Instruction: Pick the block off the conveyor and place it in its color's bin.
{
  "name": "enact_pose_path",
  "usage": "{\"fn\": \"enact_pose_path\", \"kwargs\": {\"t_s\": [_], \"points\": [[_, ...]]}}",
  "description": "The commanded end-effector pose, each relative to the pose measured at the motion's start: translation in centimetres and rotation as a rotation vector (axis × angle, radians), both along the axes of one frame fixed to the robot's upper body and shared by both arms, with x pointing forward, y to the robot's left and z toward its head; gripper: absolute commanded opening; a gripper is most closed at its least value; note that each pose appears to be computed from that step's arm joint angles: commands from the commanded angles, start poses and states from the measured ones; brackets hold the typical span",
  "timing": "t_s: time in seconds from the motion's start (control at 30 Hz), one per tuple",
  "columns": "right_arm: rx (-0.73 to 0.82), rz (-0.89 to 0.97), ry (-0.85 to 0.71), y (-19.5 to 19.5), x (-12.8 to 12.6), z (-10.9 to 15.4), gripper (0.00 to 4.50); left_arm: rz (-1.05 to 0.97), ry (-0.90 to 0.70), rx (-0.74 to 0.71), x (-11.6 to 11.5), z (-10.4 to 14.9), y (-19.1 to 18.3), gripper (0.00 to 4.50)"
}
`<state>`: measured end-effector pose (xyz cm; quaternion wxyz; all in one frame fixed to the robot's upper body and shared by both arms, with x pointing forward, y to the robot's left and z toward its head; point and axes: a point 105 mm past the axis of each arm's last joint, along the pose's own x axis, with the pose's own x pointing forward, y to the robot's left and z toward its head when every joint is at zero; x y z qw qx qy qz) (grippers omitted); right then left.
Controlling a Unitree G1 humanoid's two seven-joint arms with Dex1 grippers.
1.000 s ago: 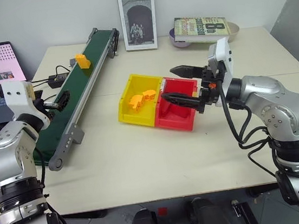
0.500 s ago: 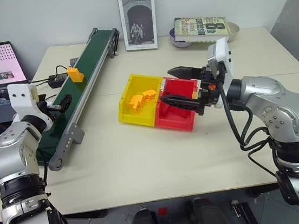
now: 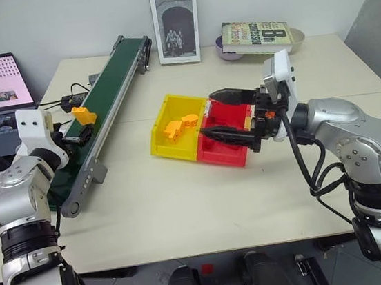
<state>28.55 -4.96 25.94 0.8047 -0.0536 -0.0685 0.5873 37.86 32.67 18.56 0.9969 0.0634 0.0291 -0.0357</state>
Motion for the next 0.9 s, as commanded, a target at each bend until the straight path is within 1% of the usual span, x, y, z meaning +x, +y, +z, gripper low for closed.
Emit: {"fn": "enact_pose_path", "kwargs": {"t_s": [0.03, 0.1, 0.17, 0.2, 0.37, 0.4, 0.6, 0.77, 0.87, 0.9], "points": [[0.014, 0.010, -0.042, -0.2, -0.7, 1.0, 4.50, 0.001, -0.014, 0.033, -0.1, 0.8, 0.2, 4.41], [0.013, 0.011, -0.039, -0.2, -0.7, 1.0, 4.50, 0.006, 0.003, 0.036, -0.1, 0.4, 0.3, 4.41], [0.013, 0.013, -0.038, -0.1, -0.8, 1.0, 4.50, 0.018, 0.024, 0.017, -0.4, -0.1, 0.6, 4.04], [0.012, 0.013, -0.037, -0.2, -0.7, 1.0, 4.50, 0.022, 0.031, 0.012, -0.6, -0.2, 0.8, 3.98], [0.013, 0.009, -0.036, -0.3, -0.6, 1.1, 4.50, 0.038, 0.055, 0.021, -1.8, -0.4, 1.1, 2.89], [0.013, 0.008, -0.036, -0.4, -0.6, 1.1, 4.50, 0.036, 0.057, 0.025, -2.2, -0.3, 1.0, 2.75], [0.019, 0.007, -0.036, -0.3, -0.5, 1.2, 4.50, 0.044, 0.058, 0.033, -3.5, 0.5, 0.6, 1.51], [0.028, -0.005, -0.033, -0.5, -0.3, 1.2, 4.50, 0.044, 0.052, 0.037, -4.0, 1.3, 0.1, 1.52], [0.040, -0.028, -0.027, -0.6, -0.2, 1.1, 4.50, 0.007, 0.034, 0.029, -3.4, 1.8, -1.3, 1.52], [0.043, -0.043, -0.026, -0.7, -0.1, 1.0, 4.50, -0.027, 0.019, 0.021, -2.9, 2.1, -2.4, 1.52]]}}
